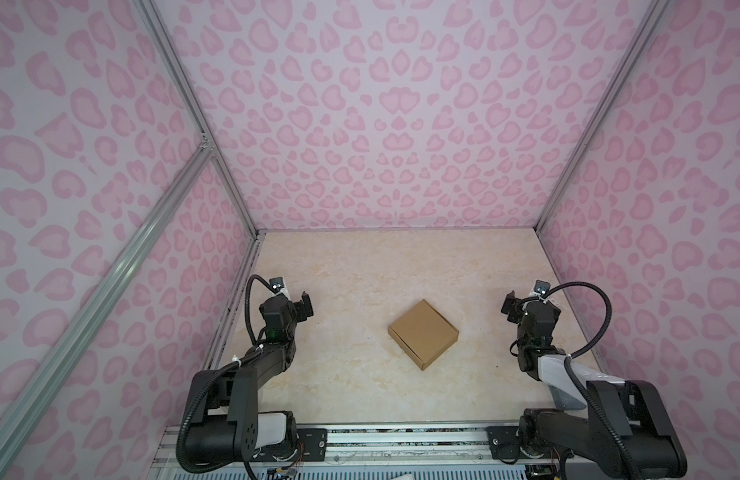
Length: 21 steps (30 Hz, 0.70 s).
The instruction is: Fold the paper box
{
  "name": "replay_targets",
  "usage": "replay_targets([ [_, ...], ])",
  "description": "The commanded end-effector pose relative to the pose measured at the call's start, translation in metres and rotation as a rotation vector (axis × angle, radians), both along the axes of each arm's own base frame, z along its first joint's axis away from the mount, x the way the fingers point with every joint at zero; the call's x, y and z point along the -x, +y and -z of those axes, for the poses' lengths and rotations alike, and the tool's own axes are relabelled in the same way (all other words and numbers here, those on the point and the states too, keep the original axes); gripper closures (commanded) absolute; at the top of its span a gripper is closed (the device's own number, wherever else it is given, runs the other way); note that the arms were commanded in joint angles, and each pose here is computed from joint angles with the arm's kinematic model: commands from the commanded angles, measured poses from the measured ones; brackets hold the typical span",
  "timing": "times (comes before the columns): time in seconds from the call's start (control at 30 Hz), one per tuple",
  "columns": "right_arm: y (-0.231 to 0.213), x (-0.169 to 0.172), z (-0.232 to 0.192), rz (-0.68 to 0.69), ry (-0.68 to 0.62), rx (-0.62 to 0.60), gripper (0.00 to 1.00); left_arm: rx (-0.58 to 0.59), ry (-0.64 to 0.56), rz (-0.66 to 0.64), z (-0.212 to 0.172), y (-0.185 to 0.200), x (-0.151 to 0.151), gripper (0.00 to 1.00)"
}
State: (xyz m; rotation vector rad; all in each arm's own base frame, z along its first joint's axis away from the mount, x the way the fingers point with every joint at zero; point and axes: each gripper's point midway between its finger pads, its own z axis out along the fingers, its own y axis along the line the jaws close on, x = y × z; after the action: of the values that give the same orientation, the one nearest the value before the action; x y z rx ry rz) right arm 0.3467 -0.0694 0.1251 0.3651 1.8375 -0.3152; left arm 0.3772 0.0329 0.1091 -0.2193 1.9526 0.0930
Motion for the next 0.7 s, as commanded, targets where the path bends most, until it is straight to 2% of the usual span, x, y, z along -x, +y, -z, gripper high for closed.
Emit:
replay_targets([
  [0.0, 0.009, -0.01, -0.022, -0.058, -0.1, 0.005, 0.02, -0.016, -0.103, 0.039, -0.018, -0.005, -0.013, 0.03],
  [0.67, 0.027, -0.034, 0.013, -0.172, -0.069, -0.01, 0.02, -0.014, -0.152, 0.033, -0.008, -0.003, -0.007, 0.03],
])
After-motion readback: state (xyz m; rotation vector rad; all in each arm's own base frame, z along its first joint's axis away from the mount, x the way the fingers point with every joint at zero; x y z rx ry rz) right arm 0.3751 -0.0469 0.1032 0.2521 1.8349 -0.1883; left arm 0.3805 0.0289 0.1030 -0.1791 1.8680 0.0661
